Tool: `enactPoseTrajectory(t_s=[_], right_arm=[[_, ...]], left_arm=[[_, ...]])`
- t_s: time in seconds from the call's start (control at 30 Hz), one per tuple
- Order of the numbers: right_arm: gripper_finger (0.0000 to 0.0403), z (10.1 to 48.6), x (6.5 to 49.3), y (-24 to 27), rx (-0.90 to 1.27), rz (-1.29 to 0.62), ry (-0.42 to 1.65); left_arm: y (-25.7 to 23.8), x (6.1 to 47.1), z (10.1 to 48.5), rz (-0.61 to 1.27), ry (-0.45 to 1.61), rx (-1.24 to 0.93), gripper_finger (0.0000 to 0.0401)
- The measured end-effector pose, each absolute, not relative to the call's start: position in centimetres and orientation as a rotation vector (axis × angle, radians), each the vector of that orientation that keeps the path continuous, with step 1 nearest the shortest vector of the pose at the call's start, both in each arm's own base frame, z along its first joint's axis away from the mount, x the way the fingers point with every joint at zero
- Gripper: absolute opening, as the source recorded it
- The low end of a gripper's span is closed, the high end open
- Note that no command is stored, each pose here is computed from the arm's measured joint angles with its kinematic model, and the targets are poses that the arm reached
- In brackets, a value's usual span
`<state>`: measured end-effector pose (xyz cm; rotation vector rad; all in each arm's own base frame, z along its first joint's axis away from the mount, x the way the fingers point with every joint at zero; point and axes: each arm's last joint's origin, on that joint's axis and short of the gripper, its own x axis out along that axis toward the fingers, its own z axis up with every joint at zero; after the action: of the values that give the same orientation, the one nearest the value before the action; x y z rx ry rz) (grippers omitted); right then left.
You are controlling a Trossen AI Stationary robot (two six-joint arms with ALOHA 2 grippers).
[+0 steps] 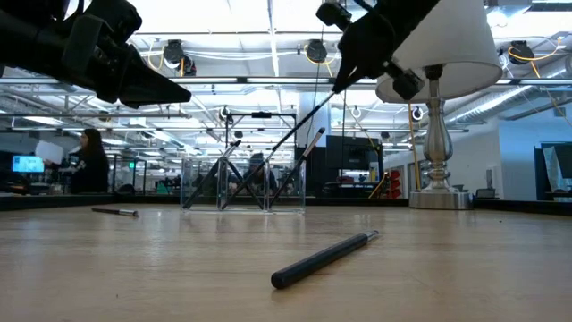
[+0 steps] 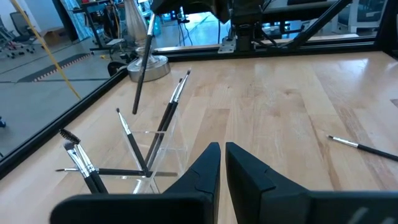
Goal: Put items in baskets/containers
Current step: Put the black eyeshadow brush into the transparent organizer
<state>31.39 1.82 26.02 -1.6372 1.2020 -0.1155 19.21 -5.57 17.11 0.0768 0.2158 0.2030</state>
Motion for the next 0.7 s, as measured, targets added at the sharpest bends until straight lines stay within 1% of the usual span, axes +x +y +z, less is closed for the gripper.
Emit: enactPoseTrajectory(t_s=[0.17,0.5,0.7], right_arm=[[0.0000,25.53,31.39,1.38,-1.700,-0.084,1.224],[0.0000,25.32,31.35,1.15,-1.726,-0.051,1.237],[0.0000,25.32,31.51,1.26,-1.709,-0.016,1.193]], left_arm=[[-5.57,19.21,17.11,0.203,0.216,0.077,0.0035],[-5.57,19.21,17.11,0.203,0.216,0.078,0.0035],[-5.57,19.21,17.11,0.202,0.217,0.085,0.0035]])
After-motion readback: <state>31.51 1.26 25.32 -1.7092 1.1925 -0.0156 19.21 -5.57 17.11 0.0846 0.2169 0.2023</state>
